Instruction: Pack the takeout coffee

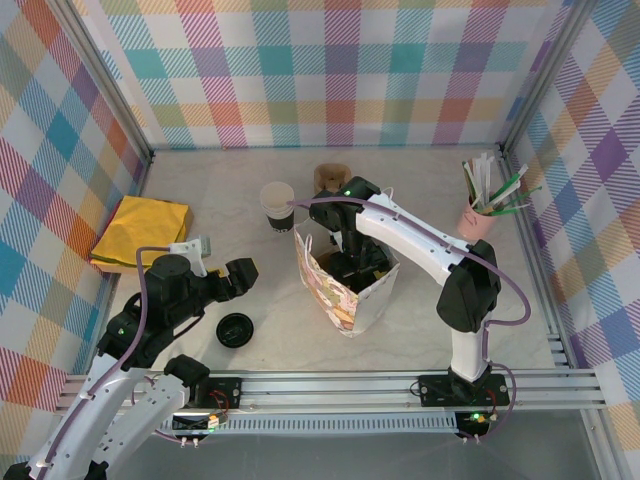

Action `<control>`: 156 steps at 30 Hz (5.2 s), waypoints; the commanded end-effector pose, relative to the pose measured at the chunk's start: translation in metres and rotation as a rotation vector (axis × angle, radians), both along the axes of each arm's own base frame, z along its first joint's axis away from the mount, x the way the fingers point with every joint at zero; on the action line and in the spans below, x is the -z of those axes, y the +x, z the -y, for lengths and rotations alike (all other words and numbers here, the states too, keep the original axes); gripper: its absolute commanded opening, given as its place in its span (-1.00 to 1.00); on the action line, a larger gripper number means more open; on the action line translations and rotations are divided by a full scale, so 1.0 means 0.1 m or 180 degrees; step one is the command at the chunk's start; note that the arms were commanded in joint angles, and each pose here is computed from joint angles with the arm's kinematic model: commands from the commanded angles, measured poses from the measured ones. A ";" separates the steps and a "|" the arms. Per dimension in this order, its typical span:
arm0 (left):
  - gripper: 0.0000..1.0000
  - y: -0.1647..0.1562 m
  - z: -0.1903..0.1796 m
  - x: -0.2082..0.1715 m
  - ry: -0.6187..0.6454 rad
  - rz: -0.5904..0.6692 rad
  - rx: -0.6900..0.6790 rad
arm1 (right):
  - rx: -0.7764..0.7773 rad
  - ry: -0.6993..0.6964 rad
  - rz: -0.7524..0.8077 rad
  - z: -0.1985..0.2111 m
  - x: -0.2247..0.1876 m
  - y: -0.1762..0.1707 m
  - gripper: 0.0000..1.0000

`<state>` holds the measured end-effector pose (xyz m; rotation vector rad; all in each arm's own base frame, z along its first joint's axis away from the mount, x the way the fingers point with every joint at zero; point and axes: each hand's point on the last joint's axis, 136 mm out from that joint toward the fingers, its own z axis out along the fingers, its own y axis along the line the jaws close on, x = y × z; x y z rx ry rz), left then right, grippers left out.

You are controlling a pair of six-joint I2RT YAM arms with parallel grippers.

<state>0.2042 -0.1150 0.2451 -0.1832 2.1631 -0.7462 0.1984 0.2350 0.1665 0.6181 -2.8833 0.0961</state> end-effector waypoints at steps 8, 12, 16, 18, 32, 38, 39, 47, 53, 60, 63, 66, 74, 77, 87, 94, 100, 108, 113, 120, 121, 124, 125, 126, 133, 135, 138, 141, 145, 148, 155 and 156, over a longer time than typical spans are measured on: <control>0.99 -0.01 0.02 0.00 0.0032 0.0030 0.0072 | -0.0015 -0.0156 -0.0177 0.11 0.02 -0.09 0.38; 0.99 -0.01 0.02 0.01 0.0038 0.0020 0.0073 | -0.0015 -0.0154 -0.0174 0.11 0.03 -0.09 0.38; 0.99 -0.01 0.02 0.01 0.0042 0.0021 0.0069 | -0.0032 -0.0159 -0.0158 0.11 0.03 -0.08 0.38; 0.99 -0.01 0.02 0.01 0.0041 0.0022 0.0069 | -0.0031 -0.0171 -0.0153 0.12 0.04 -0.07 0.38; 0.99 -0.01 0.02 0.02 0.0045 0.0012 0.0067 | -0.0027 -0.0172 -0.0152 0.12 0.05 -0.06 0.38; 0.99 -0.01 0.02 0.02 0.0046 0.0011 0.0064 | -0.0039 -0.0170 -0.0154 0.11 0.07 -0.06 0.38; 0.99 -0.01 0.02 0.02 0.0045 0.0010 0.0066 | -0.0036 -0.0170 -0.0158 0.11 0.07 -0.06 0.38; 0.99 -0.01 0.02 0.01 0.0043 0.0017 0.0069 | -0.0030 -0.0160 -0.0155 0.11 0.07 -0.06 0.38; 0.99 0.00 0.02 0.01 0.0043 0.0018 0.0069 | -0.0037 -0.0165 -0.0159 0.11 0.08 -0.05 0.38; 0.99 0.00 0.03 0.01 0.0039 0.0016 0.0072 | -0.0040 -0.0163 -0.0158 0.11 0.09 -0.04 0.38; 0.99 0.00 0.03 0.01 0.0044 0.0013 0.0074 | -0.0034 -0.0160 -0.0162 0.11 0.10 -0.04 0.38; 0.99 0.00 0.03 0.01 0.0042 0.0010 0.0072 | -0.0039 -0.0158 -0.0161 0.11 0.11 -0.04 0.38; 0.99 0.00 0.03 0.02 0.0046 0.0007 0.0074 | -0.0038 -0.0156 -0.0165 0.10 0.13 -0.03 0.38; 0.99 0.00 0.03 0.02 0.0045 0.0007 0.0072 | -0.0035 -0.0150 -0.0174 0.09 0.15 -0.03 0.38; 0.99 0.00 0.03 0.02 0.0050 0.0001 0.0074 | -0.0025 -0.0132 -0.0189 0.08 0.18 -0.03 0.37; 0.99 0.00 0.02 0.03 0.0054 -0.0006 0.0069 | -0.0032 -0.0127 -0.0194 0.07 0.20 -0.03 0.37; 0.99 -0.01 0.02 0.03 0.0054 -0.0005 0.0067 | -0.0028 -0.0119 -0.0205 0.06 0.23 -0.03 0.38; 0.99 0.00 0.02 0.03 0.0056 -0.0003 0.0067 | -0.0022 -0.0110 -0.0216 0.06 0.25 -0.04 0.38; 0.99 0.00 0.02 0.03 0.0052 -0.0001 0.0069 | -0.0011 -0.0104 -0.0219 0.05 0.27 -0.05 0.37; 0.99 -0.01 0.02 0.03 0.0057 -0.0004 0.0066 | -0.0008 -0.0092 -0.0222 0.05 0.27 -0.05 0.37; 0.99 -0.01 0.02 0.04 0.0056 -0.0008 0.0064 | -0.0010 -0.0097 -0.0227 0.05 0.28 -0.05 0.38; 0.99 -0.01 0.02 0.03 0.0056 -0.0005 0.0063 | 0.0000 -0.0096 -0.0231 0.05 0.29 -0.05 0.37; 0.99 -0.01 0.02 0.04 0.0053 -0.0006 0.0065 | -0.0001 -0.0098 -0.0232 0.05 0.29 -0.05 0.37; 0.99 -0.01 0.02 0.03 0.0054 -0.0005 0.0070 | 0.0001 -0.0101 -0.0235 0.05 0.30 -0.06 0.37; 0.99 -0.01 0.02 0.04 0.0059 -0.0006 0.0066 | 0.0005 -0.0091 -0.0237 0.04 0.31 -0.05 0.37; 0.99 -0.01 0.02 0.04 0.0058 -0.0006 0.0065 | 0.0005 -0.0092 -0.0239 0.04 0.32 -0.05 0.37; 0.99 -0.01 0.02 0.04 0.0059 -0.0007 0.0064 | 0.0007 -0.0081 -0.0239 0.03 0.32 -0.05 0.37; 0.99 -0.01 0.02 0.04 0.0057 -0.0006 0.0065 | 0.0013 -0.0082 -0.0247 0.03 0.33 -0.05 0.37; 0.99 -0.01 0.02 0.04 0.0057 -0.0009 0.0064 | 0.0014 -0.0079 -0.0251 0.03 0.33 -0.06 0.37; 0.99 -0.01 0.01 0.04 0.0059 -0.0011 0.0061 | 0.0016 -0.0076 -0.0247 0.04 0.32 -0.06 0.37; 0.99 -0.01 0.01 0.04 0.0069 -0.0008 0.0051 | 0.0029 -0.0063 -0.0241 0.03 0.30 -0.07 0.37; 0.99 -0.01 0.00 0.04 0.0067 -0.0006 0.0050 | 0.0027 -0.0055 -0.0235 0.03 0.29 -0.07 0.37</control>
